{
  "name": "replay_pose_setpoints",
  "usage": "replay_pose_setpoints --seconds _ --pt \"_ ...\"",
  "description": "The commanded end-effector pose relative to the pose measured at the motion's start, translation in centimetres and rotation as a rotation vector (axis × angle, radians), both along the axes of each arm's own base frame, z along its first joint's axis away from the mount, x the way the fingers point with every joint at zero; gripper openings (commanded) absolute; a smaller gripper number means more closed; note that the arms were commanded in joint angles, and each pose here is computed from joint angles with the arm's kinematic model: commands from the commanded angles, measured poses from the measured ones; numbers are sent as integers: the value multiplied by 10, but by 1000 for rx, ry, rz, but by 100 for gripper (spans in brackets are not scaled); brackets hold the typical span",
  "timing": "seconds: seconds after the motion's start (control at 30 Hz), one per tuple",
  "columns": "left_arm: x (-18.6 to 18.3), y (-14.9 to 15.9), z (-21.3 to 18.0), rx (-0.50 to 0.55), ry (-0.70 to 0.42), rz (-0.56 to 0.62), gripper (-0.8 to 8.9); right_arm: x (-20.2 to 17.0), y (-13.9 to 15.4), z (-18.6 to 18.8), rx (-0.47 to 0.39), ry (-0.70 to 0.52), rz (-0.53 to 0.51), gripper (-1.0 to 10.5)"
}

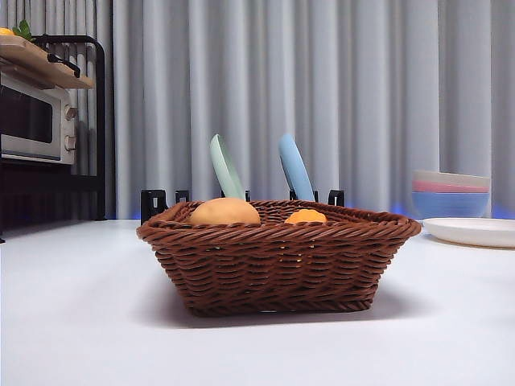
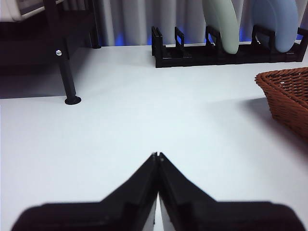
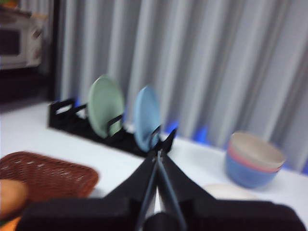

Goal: Pick up the basket,pick up the corn from the table,pick up the potato from the table,pick up the cucumber from the table,put all items into the basket

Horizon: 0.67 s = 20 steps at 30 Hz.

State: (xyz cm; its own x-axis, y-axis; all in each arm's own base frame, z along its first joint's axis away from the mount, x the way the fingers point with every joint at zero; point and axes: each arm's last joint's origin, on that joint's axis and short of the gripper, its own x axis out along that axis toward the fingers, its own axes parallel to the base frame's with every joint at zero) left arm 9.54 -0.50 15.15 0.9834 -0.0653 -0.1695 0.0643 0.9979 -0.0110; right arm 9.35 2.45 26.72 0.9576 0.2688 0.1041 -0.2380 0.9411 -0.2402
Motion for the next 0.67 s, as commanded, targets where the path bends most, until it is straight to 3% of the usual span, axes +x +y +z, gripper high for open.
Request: replay_pose_setpoints --seconds 0.03,0.3,0.5,0.67 --pt "1 0 -5 7 11 -5 -1 2 -2 -31 10 27 -24 1" --pt "1 0 -5 7 11 -5 -1 2 -6 -102 170 150 -50 1" --pt "1 0 -5 7 11 -5 -1 1 -8 -120 201 339 -89 1" --pt "1 0 -5 7 11 -5 -1 1 -8 -119 255 347 -90 1"
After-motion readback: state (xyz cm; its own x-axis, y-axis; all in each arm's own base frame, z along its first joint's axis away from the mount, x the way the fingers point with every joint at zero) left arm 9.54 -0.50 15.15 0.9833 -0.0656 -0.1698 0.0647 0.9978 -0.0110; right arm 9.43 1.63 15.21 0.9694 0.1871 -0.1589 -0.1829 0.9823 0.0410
